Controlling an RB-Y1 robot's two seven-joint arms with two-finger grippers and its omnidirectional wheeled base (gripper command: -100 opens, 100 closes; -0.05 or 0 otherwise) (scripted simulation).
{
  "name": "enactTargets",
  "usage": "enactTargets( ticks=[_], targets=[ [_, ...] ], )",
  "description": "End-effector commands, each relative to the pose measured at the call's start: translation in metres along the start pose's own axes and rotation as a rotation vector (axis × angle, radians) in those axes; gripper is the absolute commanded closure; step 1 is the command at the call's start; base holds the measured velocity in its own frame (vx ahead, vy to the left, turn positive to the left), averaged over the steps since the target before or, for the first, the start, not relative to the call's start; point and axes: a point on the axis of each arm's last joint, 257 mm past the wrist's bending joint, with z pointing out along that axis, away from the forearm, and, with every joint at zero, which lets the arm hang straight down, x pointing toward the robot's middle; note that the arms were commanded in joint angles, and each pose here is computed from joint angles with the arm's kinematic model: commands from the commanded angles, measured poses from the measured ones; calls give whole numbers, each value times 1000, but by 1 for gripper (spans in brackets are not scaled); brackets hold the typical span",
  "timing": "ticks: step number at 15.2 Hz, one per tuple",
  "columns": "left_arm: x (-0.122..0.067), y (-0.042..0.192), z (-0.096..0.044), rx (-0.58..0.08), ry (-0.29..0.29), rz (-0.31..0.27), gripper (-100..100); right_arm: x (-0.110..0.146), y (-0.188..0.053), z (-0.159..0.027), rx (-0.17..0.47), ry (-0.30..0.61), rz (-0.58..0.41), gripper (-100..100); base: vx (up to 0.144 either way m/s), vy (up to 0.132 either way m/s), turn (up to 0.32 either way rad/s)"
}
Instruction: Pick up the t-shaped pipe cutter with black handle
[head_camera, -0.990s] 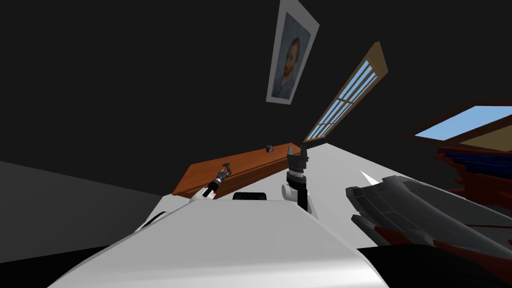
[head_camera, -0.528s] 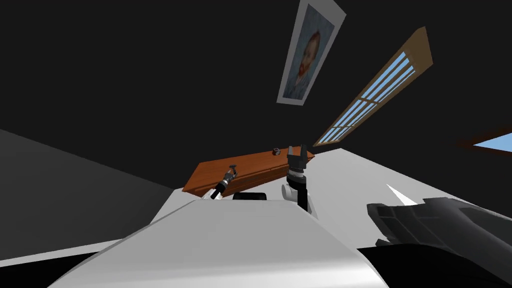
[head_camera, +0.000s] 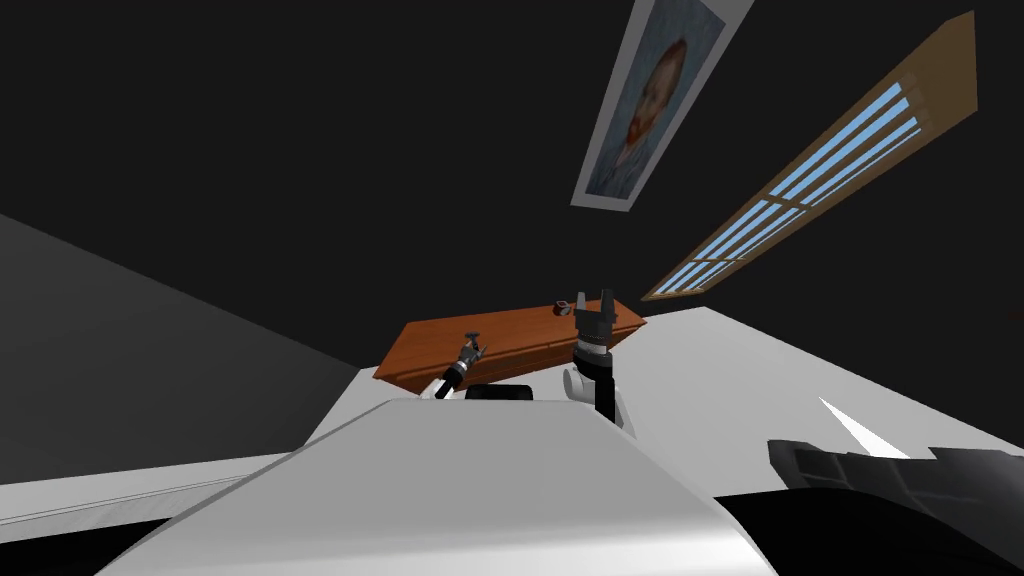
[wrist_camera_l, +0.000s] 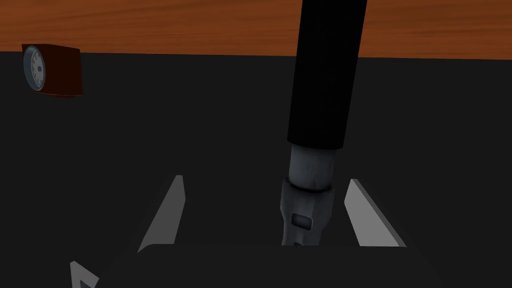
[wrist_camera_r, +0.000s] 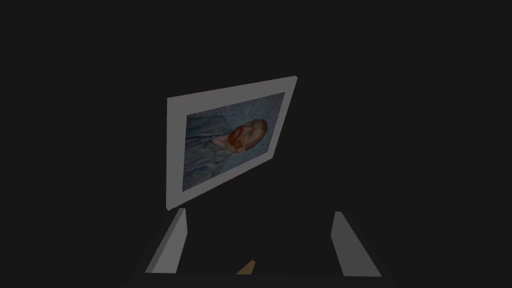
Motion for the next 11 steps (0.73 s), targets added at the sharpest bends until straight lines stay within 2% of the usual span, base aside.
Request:
enactTargets(
  ticks=[1,2,6,8,9,11],
  targets=[
    [0,0,0,0,0,0,-100,0,0,0,0,0,0,0,0,-14,35],
    [0,-1,0,0,0,0,100,0,0,0,0,0,0,0,-1,-5,7],
    [0,0,0,0,1,2,100,0,0,0,0,0,0,0,0,0,3],
    [-1,27,-1,-20,-7,-9,100,0,0,0,0,0,0,0,-22,36,-97],
    [4,27,-3,-20,5,-12,100,0,0,0,0,0,0,0,-41,54,-157],
    [8,59,-7,-47,11,-24,100,0,0,0,0,0,0,0,-53,-29,-257]
  ],
)
